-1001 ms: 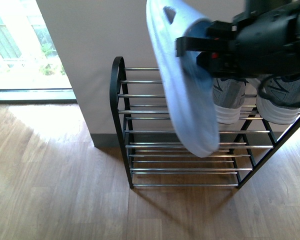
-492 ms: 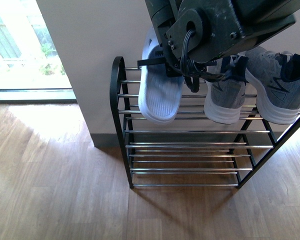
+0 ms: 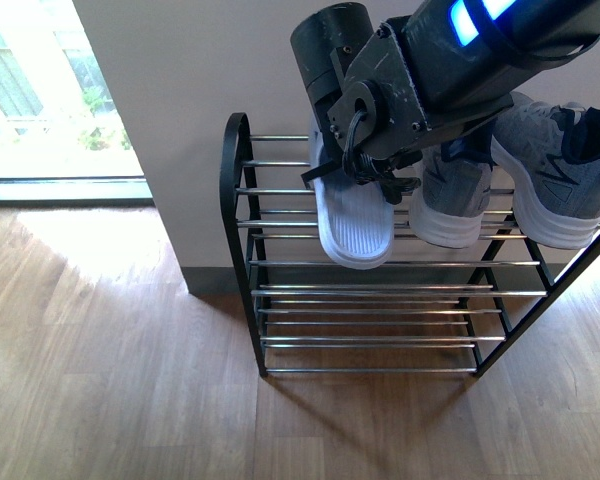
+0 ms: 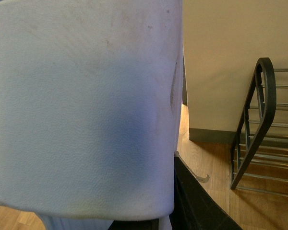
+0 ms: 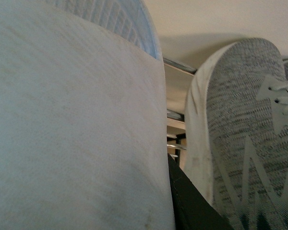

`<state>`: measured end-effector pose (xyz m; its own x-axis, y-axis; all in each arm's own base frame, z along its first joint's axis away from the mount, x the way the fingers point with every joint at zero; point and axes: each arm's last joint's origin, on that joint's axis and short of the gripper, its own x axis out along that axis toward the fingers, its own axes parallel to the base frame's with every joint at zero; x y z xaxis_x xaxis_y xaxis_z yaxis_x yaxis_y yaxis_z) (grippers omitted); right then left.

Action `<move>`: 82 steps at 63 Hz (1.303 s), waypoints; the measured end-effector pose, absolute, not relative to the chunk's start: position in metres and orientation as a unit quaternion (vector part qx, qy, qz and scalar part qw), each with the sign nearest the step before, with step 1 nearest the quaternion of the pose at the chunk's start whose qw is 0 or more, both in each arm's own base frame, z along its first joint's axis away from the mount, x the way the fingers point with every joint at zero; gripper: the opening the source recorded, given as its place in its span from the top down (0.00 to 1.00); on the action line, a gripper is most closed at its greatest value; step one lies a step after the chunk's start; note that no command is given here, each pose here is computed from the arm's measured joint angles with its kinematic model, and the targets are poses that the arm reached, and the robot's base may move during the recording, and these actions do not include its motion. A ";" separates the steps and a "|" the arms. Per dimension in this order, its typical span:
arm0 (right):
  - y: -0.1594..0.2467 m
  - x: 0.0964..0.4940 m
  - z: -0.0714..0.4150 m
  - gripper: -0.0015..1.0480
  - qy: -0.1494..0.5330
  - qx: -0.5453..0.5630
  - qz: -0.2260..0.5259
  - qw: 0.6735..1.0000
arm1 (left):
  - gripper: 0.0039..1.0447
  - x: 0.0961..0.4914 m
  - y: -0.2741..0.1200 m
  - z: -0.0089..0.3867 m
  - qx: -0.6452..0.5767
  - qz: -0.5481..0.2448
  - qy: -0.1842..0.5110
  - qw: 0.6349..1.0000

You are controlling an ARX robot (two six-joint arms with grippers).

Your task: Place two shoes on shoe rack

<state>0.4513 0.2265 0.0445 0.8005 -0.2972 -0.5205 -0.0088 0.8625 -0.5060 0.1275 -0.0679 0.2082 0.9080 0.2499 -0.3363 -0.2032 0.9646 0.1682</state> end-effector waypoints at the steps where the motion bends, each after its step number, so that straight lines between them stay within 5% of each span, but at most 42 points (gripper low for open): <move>1: 0.226 0.452 0.045 0.98 0.305 -0.251 -0.081 0.915 | 0.98 0.127 -0.068 0.208 0.065 0.116 0.180 0.975; 25: 0.222 0.466 0.041 0.98 0.281 -0.272 -0.094 0.915 | 0.98 0.127 -0.068 0.208 0.065 0.116 0.180 0.975; 53: 0.210 0.454 0.046 0.39 0.275 -0.261 -0.055 0.924 | 0.98 0.127 -0.068 0.208 0.065 0.116 0.180 0.975; 63: 0.207 0.443 0.071 0.09 0.276 -0.213 -0.022 0.937 | 0.98 0.127 -0.068 0.208 0.065 0.116 0.180 0.975; 82: 0.178 0.406 0.095 0.09 0.289 -0.105 0.053 0.950 | 0.98 0.127 -0.068 0.208 0.065 0.116 0.180 0.975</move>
